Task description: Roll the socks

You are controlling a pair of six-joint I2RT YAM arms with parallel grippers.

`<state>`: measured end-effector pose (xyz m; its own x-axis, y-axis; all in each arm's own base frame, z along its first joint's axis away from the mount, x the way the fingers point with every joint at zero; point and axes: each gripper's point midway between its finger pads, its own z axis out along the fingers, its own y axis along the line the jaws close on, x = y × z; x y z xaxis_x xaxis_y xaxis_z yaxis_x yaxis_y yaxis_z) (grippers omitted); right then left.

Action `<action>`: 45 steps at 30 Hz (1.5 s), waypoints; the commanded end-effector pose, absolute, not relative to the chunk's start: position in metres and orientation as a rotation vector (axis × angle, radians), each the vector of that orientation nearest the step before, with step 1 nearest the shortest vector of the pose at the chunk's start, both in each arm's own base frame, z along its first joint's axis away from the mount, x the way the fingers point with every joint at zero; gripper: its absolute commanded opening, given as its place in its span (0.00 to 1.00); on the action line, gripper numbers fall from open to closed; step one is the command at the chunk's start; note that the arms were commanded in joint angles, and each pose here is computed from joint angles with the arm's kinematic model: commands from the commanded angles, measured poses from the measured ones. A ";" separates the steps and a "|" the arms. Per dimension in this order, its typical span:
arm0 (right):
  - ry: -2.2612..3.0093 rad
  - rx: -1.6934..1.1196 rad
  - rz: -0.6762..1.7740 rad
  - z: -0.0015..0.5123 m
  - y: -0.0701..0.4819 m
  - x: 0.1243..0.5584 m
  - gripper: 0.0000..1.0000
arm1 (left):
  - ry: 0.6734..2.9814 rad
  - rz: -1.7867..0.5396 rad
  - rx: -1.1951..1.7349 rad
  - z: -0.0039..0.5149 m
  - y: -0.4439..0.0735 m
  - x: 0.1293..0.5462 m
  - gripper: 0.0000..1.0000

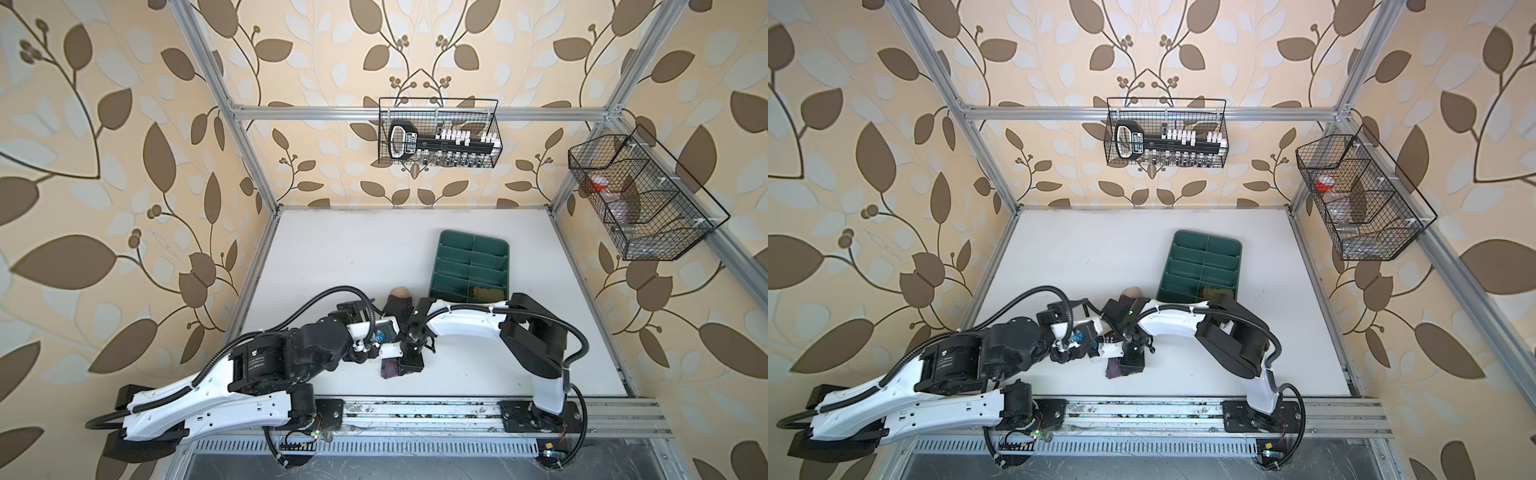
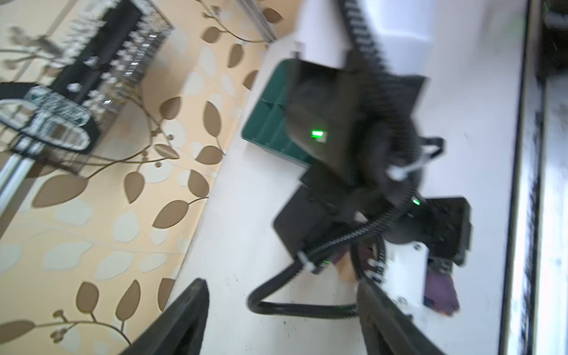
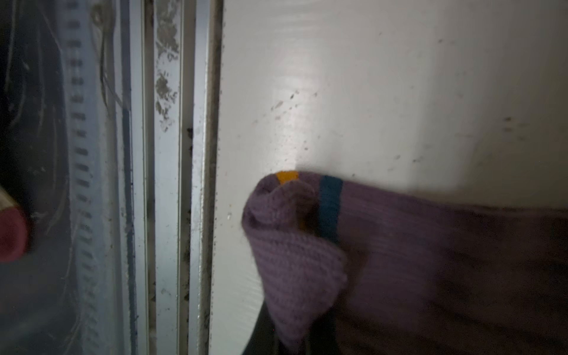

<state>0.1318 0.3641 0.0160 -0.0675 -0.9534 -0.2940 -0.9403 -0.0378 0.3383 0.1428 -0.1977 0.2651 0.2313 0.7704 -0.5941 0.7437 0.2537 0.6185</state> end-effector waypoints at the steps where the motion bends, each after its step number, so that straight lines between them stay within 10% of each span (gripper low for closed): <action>1: -2.137 1.856 -0.767 0.006 0.354 0.120 0.00 | 1.377 0.124 1.787 0.228 -0.199 0.128 0.76; 26: -2.090 1.795 -0.907 0.002 0.353 0.130 0.00 | 1.700 0.402 1.874 0.044 -0.231 0.123 0.63; 37: -2.117 1.827 -0.898 0.005 0.354 0.136 0.01 | 1.752 0.464 1.948 0.011 -0.232 0.119 0.03; 45: -2.338 2.089 -0.887 0.045 0.335 0.173 0.73 | 1.765 0.220 2.055 0.005 -0.242 0.100 0.00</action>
<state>0.1425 0.3394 0.0339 -0.2101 -0.9148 -0.3450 -0.8834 0.0265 0.4678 0.1242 -0.2284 0.0150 0.1331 0.9895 -0.0555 0.8281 -0.0803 0.5548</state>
